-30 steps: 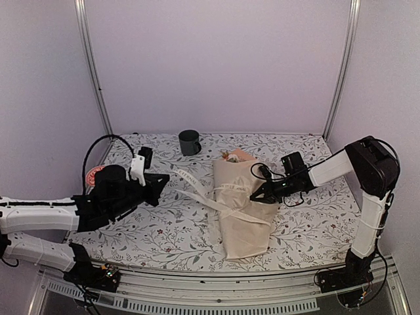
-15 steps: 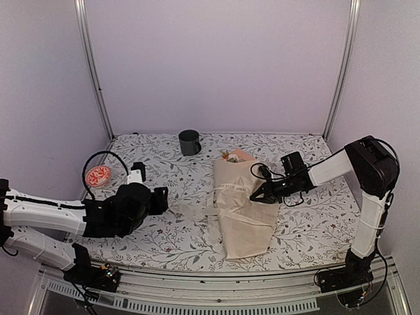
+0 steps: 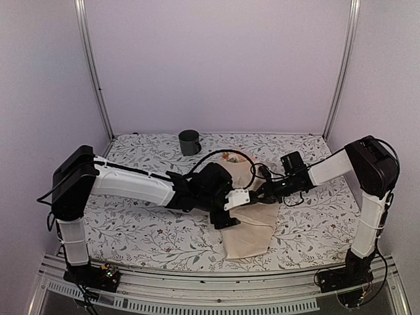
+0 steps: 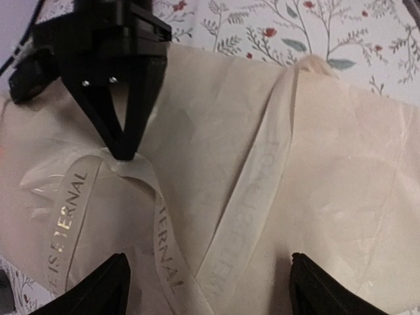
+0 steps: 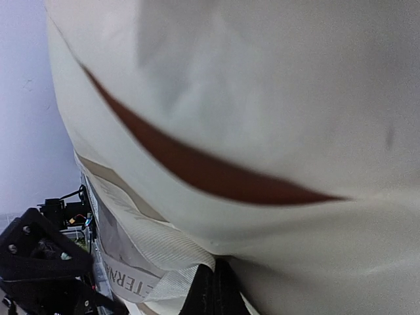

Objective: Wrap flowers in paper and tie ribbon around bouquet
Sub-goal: Cross the ribbon over the folded bouquet.

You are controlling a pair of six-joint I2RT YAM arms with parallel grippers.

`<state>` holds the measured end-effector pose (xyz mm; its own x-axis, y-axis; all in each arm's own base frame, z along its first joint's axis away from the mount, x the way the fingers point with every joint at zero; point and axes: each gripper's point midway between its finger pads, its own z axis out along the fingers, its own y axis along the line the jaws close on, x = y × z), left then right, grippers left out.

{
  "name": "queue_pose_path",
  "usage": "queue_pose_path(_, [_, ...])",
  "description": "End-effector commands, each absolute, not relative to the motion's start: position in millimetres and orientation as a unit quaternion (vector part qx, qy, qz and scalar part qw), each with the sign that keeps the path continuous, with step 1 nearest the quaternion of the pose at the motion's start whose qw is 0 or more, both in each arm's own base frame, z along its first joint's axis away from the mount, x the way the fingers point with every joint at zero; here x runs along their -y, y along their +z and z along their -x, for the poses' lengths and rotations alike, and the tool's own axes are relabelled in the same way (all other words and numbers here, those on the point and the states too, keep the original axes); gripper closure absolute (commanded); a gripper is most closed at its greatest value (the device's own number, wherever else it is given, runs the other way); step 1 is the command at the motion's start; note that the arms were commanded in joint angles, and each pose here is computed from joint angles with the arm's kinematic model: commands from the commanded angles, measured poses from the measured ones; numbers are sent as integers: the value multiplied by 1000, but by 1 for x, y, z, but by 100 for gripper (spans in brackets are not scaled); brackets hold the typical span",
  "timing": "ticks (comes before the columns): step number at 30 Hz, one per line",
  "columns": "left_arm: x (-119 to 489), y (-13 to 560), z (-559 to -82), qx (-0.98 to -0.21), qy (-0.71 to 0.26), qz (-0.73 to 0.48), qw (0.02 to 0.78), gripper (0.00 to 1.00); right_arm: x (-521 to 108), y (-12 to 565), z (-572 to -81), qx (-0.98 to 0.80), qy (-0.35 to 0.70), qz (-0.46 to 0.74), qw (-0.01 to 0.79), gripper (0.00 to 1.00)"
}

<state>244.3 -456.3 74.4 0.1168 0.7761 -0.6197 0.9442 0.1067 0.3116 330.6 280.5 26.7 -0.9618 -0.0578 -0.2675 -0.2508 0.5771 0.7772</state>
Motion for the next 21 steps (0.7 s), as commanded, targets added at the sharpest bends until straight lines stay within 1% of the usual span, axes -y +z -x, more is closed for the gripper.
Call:
queue_pose_path(1, [441,46,-248,-621,-83,-723,290,17,-274,20,-327,-891,434,83,100,100])
queue_pose_path(4, [441,34,-251,-622,-79,-730,271,21,-274,20,-326,-891,434,84,100,100])
queue_pose_path(5, [441,29,-253,-623,-72,-731,268,24,-274,20,-327,-891,435,84,101,100])
queue_pose_path(6, [441,26,-256,-628,-62,-729,267,31,-275,20,-327,-891,435,84,100,100])
queue_pose_path(8, [441,22,-262,-633,-51,-723,270,49,-275,21,-325,-890,436,86,98,100])
queue_pose_path(9, [442,22,-265,-635,-46,-720,275,62,-275,22,-324,-890,436,87,96,100])
queue_pose_path(11, [444,27,-273,-639,-32,-710,293,94,-275,23,-320,-891,436,92,91,100])
queue_pose_path(12, [446,33,-278,-641,-26,-703,307,100,-275,23,-316,-890,435,103,87,100])
queue_pose_path(15, [457,68,-290,-641,-29,-675,364,100,-277,21,-301,-889,431,134,70,100])
queue_pose_path(19, [474,146,-283,-604,-105,-643,458,100,-282,14,-270,-884,429,181,34,100])
queue_pose_path(21, [477,164,-285,-602,-125,-627,479,100,-284,14,-255,-877,436,200,21,100])
